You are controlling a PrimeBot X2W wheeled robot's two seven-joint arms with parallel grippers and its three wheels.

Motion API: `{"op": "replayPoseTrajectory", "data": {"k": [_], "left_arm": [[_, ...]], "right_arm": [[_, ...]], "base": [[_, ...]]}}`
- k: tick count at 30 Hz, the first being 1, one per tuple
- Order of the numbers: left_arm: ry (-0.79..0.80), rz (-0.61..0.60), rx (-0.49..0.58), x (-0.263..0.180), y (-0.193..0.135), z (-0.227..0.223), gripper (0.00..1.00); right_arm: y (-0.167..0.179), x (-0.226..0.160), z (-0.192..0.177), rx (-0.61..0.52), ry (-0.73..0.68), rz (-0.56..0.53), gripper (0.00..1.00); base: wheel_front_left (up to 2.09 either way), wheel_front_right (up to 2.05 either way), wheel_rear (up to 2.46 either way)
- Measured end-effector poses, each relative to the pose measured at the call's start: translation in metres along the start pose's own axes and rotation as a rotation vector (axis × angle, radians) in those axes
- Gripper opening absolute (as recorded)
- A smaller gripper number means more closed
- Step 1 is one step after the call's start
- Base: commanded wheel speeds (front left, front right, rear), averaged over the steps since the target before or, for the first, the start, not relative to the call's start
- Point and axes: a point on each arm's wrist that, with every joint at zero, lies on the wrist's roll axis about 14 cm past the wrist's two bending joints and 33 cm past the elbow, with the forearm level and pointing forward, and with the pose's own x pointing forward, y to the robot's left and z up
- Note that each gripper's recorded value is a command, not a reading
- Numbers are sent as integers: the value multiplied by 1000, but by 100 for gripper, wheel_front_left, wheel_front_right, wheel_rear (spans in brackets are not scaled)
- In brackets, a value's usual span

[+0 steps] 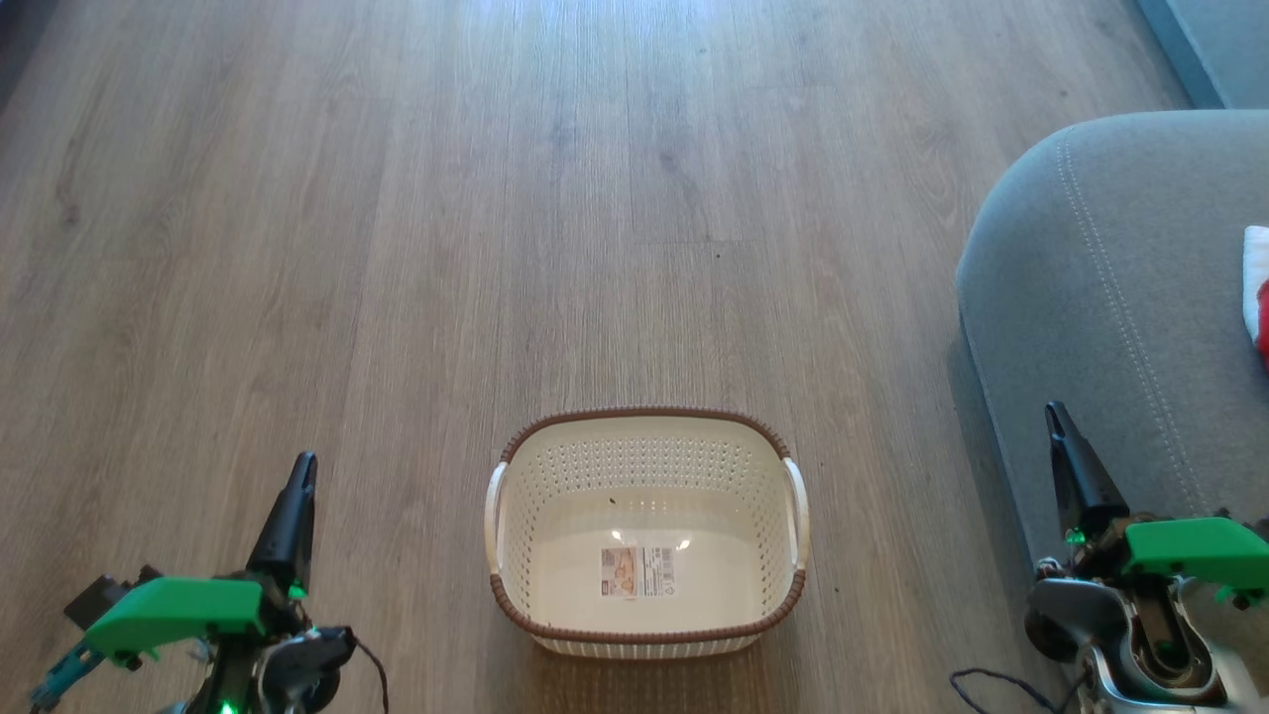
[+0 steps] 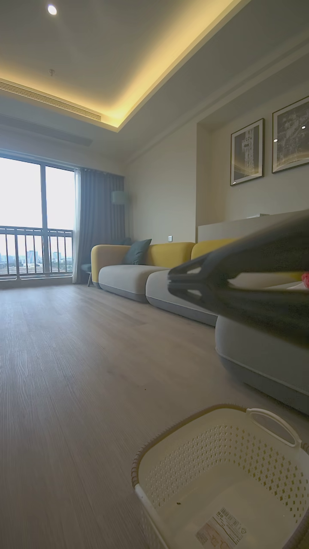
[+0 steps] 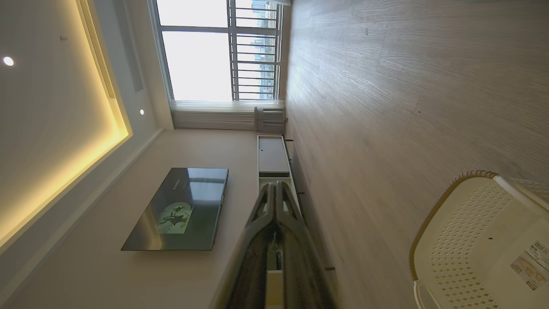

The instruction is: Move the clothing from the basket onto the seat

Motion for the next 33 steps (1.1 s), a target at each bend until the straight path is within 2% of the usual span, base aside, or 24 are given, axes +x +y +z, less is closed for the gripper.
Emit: {"op": "replayPoseTrajectory", "data": {"k": [33], "left_arm": [[-2, -1, 0, 0, 0, 1, 0]], "right_arm": [[0, 0, 0, 1, -1, 0, 0]], "base": [[0, 0, 0]]}}
